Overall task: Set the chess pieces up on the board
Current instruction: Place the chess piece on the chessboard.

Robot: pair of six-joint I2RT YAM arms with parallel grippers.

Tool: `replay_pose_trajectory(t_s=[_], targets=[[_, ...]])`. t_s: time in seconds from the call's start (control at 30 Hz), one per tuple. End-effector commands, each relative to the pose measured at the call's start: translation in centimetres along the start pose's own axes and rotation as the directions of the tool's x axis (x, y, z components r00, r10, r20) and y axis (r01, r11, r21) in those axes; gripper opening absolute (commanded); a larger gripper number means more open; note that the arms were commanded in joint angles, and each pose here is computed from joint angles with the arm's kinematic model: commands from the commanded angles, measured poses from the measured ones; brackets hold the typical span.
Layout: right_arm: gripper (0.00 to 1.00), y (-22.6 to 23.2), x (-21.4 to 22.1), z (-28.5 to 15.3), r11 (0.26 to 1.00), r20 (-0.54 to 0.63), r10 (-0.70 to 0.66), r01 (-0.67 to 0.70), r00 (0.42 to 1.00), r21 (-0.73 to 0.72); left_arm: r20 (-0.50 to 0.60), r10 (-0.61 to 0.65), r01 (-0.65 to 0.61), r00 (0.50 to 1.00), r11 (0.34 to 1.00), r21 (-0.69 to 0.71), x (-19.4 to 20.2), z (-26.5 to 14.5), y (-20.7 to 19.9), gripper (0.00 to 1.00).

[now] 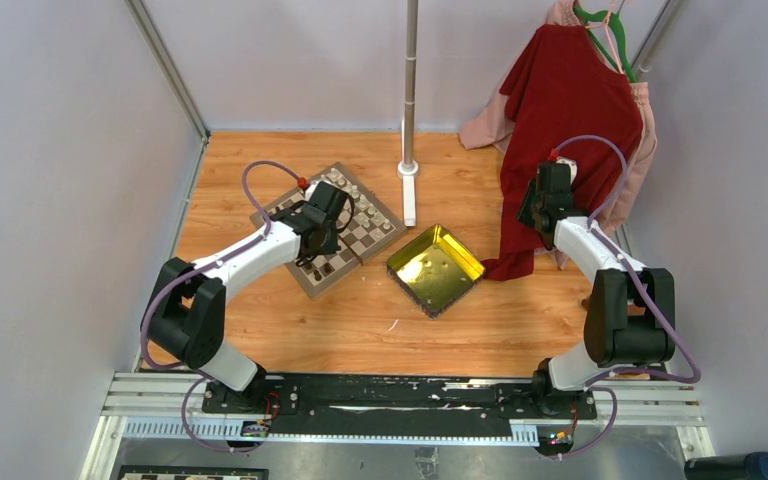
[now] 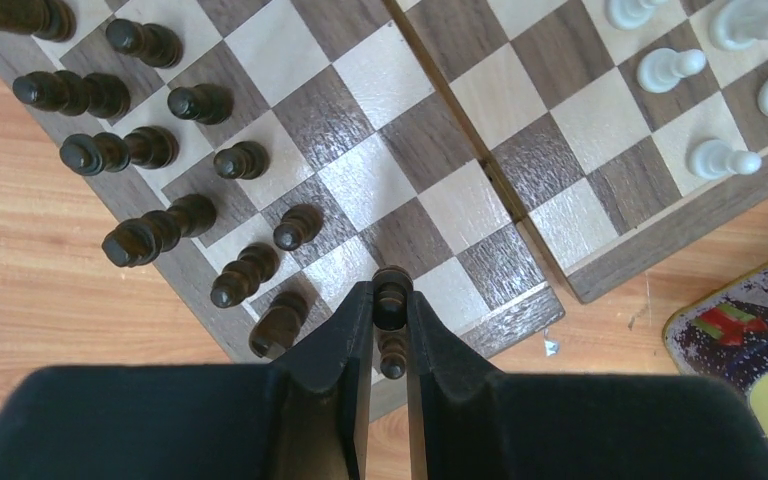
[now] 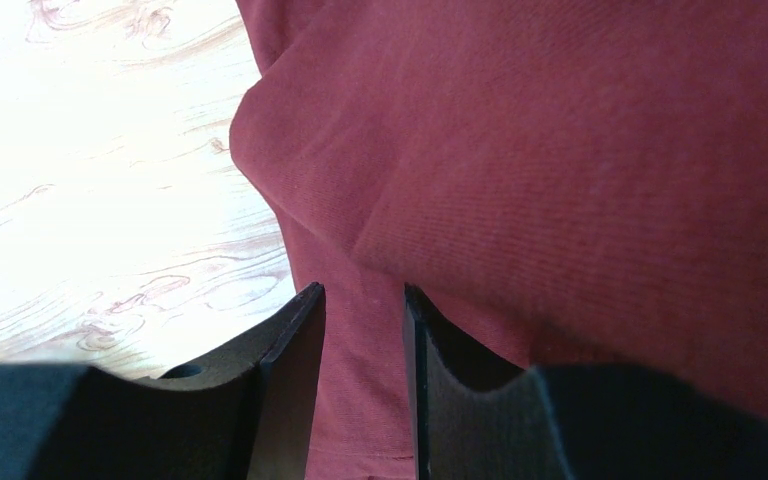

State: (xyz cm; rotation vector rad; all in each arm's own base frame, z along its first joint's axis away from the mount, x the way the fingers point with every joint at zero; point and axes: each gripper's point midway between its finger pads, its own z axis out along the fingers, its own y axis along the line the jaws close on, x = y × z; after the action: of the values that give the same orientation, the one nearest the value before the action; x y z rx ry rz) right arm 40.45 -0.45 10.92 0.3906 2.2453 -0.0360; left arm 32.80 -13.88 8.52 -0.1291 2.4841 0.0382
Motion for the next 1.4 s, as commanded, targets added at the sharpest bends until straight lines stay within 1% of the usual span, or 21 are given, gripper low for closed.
replay_pose_trajectory(t_s=[0.0,0.3,0.87,1.37], targets=[[0.38,0.4,0.3,-0.3,1.0,-0.004,0.0,0.0,1.0,-0.016,0.0,-0.072,0.072,0.997,0.997,0.0,0.0,-0.1,0.6,0.0],[0.38,0.5,0.4,-0.2,1.0,-0.009,-0.005,0.004,1.0,-0.018,-0.031,-0.112,0.111,0.993,0.994,-0.016,0.8,0.6,1.5,0.0],[0.38,0.6,0.5,0.0,1.0,-0.014,-0.007,0.007,1.0,-0.019,-0.079,-0.111,0.105,0.991,0.992,-0.068,1.9,1.1,2.7,0.0],[0.38,0.6,0.6,0.1,1.0,-0.018,-0.009,0.009,1.0,-0.018,-0.106,-0.118,0.109,0.987,0.99,-0.085,3.0,2.2,3.2,0.0]])
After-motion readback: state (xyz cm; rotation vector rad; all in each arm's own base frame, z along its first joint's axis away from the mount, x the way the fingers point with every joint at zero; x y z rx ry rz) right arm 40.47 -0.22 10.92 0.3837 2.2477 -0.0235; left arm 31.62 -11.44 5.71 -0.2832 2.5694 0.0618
